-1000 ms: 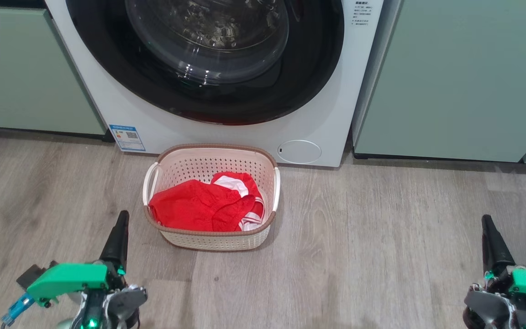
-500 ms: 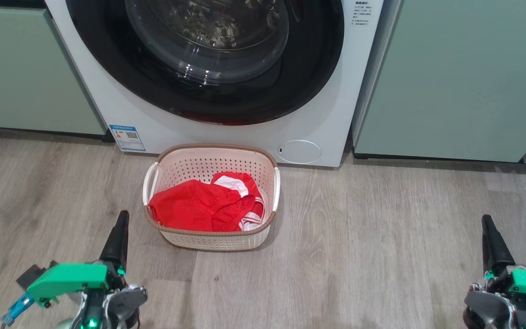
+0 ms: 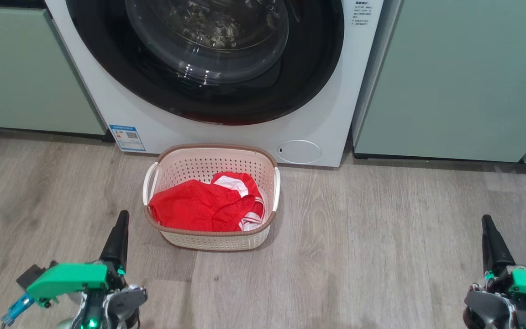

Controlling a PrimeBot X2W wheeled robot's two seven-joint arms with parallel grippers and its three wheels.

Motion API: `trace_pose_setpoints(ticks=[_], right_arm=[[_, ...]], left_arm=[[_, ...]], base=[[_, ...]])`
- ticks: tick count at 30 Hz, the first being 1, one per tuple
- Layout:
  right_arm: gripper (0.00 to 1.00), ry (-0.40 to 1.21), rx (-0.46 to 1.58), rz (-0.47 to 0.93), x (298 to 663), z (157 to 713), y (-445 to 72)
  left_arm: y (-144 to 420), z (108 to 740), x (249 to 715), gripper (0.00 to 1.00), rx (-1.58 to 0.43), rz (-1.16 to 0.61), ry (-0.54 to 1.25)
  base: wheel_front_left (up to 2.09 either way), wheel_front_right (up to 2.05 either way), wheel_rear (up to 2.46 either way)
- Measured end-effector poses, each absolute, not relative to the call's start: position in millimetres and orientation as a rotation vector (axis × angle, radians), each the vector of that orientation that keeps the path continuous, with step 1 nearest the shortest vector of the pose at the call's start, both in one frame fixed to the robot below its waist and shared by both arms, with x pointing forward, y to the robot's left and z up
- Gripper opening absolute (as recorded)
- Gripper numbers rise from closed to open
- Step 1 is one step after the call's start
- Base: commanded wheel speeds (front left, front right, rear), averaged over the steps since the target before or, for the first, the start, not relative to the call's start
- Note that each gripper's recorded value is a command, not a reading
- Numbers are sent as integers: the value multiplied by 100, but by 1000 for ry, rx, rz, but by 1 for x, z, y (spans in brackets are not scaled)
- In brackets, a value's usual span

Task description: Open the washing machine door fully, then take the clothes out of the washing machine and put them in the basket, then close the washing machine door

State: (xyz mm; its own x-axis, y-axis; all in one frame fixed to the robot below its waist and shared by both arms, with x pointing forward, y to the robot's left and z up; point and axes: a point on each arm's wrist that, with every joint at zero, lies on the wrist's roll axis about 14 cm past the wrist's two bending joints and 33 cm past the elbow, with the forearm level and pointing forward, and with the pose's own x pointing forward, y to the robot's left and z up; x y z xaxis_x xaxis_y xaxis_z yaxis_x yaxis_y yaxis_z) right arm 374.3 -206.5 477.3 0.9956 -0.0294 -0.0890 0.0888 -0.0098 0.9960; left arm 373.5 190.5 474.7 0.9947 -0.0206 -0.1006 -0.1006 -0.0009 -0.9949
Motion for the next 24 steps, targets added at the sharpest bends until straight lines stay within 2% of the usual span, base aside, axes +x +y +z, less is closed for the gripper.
trace_pose_setpoints(ticks=[24], right_arm=[[0, 47, 1578, -93, 374, 477, -207]], left_arm=[[190, 475, 373, 0, -1571, 63, 95]], base=[[0, 0, 0]])
